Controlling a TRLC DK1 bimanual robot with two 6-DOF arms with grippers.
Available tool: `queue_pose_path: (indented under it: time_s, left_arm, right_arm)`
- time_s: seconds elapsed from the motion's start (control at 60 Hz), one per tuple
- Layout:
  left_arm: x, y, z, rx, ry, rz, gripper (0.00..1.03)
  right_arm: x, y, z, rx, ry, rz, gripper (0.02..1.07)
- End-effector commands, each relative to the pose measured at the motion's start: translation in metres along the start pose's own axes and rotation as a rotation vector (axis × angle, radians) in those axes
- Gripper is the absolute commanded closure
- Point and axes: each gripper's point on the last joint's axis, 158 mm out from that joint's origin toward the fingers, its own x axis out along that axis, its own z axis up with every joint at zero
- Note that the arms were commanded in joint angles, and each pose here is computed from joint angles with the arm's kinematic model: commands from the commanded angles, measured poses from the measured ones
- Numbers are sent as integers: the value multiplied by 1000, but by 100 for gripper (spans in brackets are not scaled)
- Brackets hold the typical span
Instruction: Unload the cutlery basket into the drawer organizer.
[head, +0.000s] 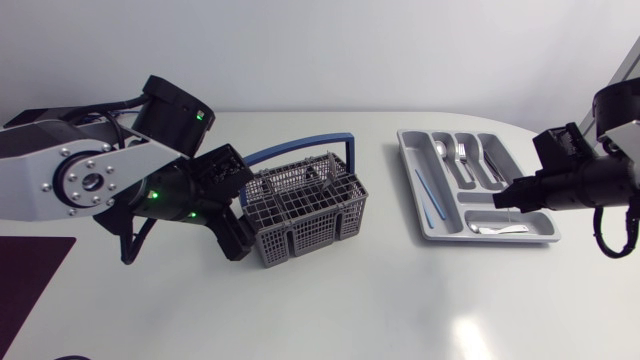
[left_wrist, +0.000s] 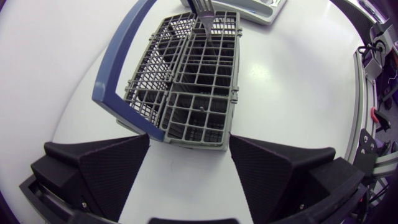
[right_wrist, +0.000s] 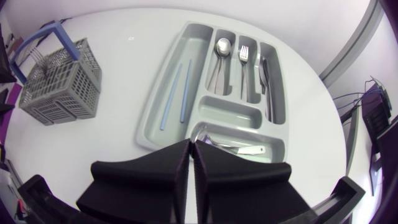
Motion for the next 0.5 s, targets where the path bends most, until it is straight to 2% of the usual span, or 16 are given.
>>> queue_pose_path:
  time_s: [0.0,0.167,0.367,0.4,0.417,0.45,0.467,0.483]
  left_arm:
    - [-4,-2,4,20,-14,8,4]
    - [-6,-4,8,27,-24,6,4]
    - [-2,-12,23,46,-45,-10,4]
    - [2,-13,25,48,-46,-12,4]
    - [3,-14,26,50,-49,-13,4]
    - [6,-15,26,52,-49,-17,4]
    - [6,-15,26,52,-50,-18,4]
    - [9,-17,27,51,-54,-20,4]
  right_arm:
    - [23,-11,-23,-56,60,-19,101]
    - [59,-46,-37,-129,65,-157,101]
    - [86,-59,-51,-182,103,-222,101]
    - [88,-60,-50,-186,97,-239,93]
    - [87,-62,-48,-185,93,-244,84]
    - [87,-62,-47,-182,89,-248,71]
    - [85,-63,-46,-179,85,-252,60]
    - [85,-63,-46,-179,84,-254,55]
